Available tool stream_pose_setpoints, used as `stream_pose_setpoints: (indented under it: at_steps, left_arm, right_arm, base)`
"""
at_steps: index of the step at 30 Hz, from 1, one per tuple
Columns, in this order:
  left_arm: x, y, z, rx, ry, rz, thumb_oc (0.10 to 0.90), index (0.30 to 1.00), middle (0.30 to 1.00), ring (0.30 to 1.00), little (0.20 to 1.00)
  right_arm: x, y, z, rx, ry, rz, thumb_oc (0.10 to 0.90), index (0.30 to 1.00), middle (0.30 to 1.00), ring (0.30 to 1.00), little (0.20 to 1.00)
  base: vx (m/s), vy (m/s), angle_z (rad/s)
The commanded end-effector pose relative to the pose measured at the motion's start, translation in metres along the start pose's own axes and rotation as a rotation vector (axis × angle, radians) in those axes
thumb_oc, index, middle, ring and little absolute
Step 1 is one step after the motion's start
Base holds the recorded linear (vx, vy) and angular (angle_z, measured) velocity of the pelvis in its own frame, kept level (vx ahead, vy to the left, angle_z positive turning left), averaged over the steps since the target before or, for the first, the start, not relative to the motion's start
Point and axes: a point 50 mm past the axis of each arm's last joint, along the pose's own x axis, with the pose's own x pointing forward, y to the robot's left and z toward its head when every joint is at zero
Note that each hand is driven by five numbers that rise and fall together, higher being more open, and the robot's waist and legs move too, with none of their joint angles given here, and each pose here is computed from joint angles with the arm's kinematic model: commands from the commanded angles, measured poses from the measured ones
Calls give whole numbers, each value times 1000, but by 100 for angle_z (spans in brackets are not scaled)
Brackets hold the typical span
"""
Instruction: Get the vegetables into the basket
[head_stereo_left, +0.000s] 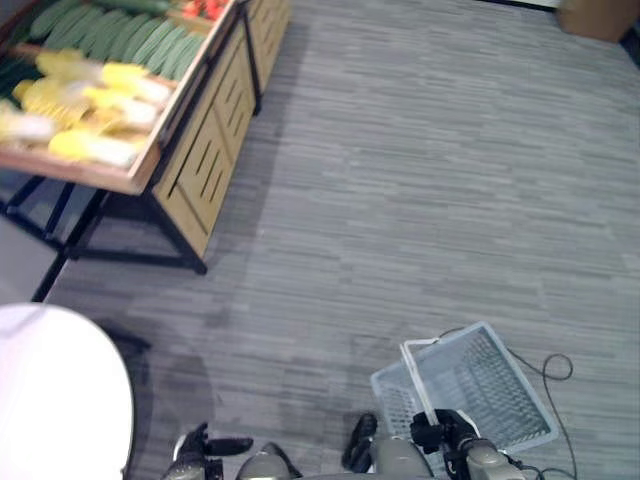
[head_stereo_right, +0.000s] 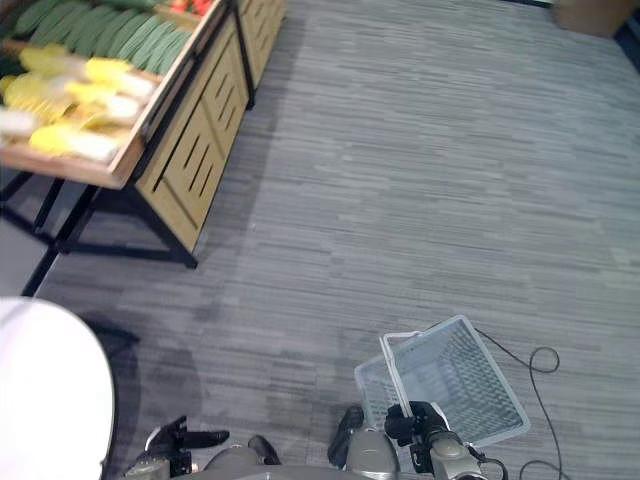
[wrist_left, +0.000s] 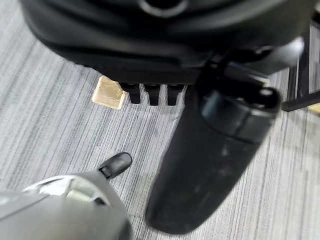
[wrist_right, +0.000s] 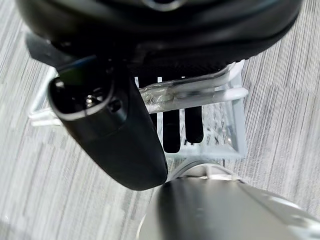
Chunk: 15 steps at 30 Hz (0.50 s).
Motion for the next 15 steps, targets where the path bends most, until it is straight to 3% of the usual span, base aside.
stream_pose_setpoints:
  at_steps: [1, 8, 15]
  left_arm:
    - [3, -7, 32, -3, -85, -11, 900, 1000, 1000, 1000, 1000]
    - [3, -15, 38, -7, -104, -34, 900, 1000, 1000, 1000, 1000]
    - [2, -20, 38, -18, -107, -39, 900, 1000, 1000, 1000, 1000]
  right_arm:
    - [5, 18, 42, 50, -162, 55, 400, 300, 300, 300, 300]
    - [5, 8, 41, 13, -152, 39, 400, 300, 300, 300, 300]
    - [4, -2, 36, 36, -140, 5, 400, 300, 300, 300, 300]
  base:
    - [83, -324, -27]
    - [109, -225, -5]
    - [77, 96, -30]
